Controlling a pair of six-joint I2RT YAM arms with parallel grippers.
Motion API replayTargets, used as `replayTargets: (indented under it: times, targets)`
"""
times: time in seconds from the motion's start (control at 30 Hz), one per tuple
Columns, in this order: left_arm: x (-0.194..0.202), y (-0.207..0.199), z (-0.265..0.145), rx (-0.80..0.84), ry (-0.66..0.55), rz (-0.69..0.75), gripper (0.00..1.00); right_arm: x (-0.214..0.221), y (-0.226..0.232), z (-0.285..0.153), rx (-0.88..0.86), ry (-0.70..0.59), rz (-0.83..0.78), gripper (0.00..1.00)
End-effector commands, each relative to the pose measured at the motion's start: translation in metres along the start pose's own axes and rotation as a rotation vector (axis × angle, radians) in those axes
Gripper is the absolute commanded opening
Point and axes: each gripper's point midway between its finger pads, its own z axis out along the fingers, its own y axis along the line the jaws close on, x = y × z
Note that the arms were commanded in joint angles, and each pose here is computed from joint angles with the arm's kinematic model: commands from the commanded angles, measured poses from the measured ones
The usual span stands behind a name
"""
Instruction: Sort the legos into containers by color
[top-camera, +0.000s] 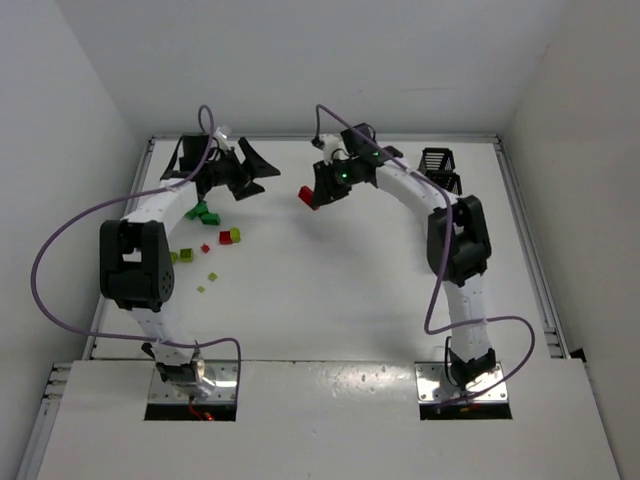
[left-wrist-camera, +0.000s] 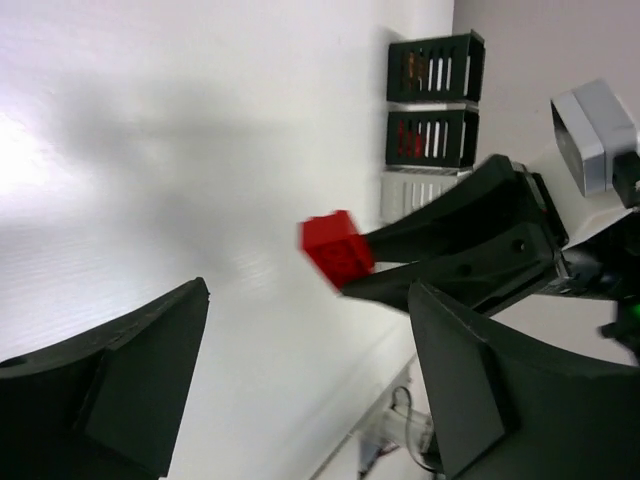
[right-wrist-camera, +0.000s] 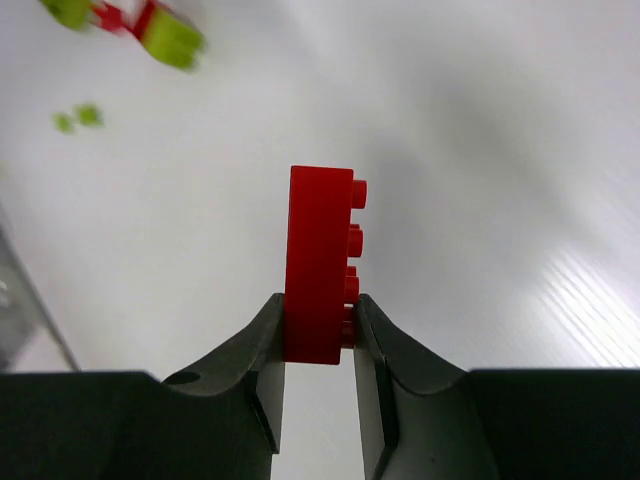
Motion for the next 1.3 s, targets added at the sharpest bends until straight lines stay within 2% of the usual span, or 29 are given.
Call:
replayTargets:
  times: [0.0, 0.1, 0.23, 0.27, 0.47, 0.53, 0.67, 0.8, 1.07, 1.27]
  targets:
    - [-0.041, -0.025, -0.037, -0.003, -0.143, 0.206, 0.89, -0.012, -0.019, -0.096, 0.209, 0.029, -0.284, 0.00]
    - [-0.041, -0.030, -0.038, 0.008, -0.096, 0.299, 0.89, 0.004, -0.034, -0.146, 0.329, 0.136, -0.375, 0.00]
    - [-0.038, -0.019, -0.032, -0.038, -0.064, 0.336, 0.89, 0.023, -0.053, -0.197, 0.452, 0.273, -0.436, 0.00]
    - [-0.034, -0.019, -0.030, -0.038, -0.051, 0.354, 0.89, 0.036, -0.059, -0.212, 0.484, 0.347, -0.453, 0.00]
    - [-0.036, -0.025, -0.023, -0.037, -0.025, 0.431, 0.90, 0.053, -0.108, -0.273, 0.653, 0.499, -0.388, 0.01]
    - [-0.036, -0.025, -0.021, -0.027, -0.018, 0.443, 0.90, 0.041, -0.124, -0.292, 0.717, 0.485, -0.363, 0.01]
    - [-0.038, -0.024, -0.019, -0.033, -0.007, 0.454, 0.90, 0.027, -0.148, -0.307, 0.767, 0.492, -0.341, 0.02]
    - [-0.039, -0.021, -0.021, -0.057, -0.009, 0.465, 0.90, 0.038, -0.168, -0.321, 0.773, 0.590, -0.338, 0.04]
    - [-0.038, -0.010, -0.019, -0.093, -0.010, 0.462, 0.93, 0.059, -0.194, -0.319, 0.752, 0.691, -0.323, 0.07]
    - [-0.039, -0.004, -0.022, -0.127, -0.020, 0.457, 0.94, 0.059, -0.215, -0.315, 0.799, 0.693, -0.321, 0.10]
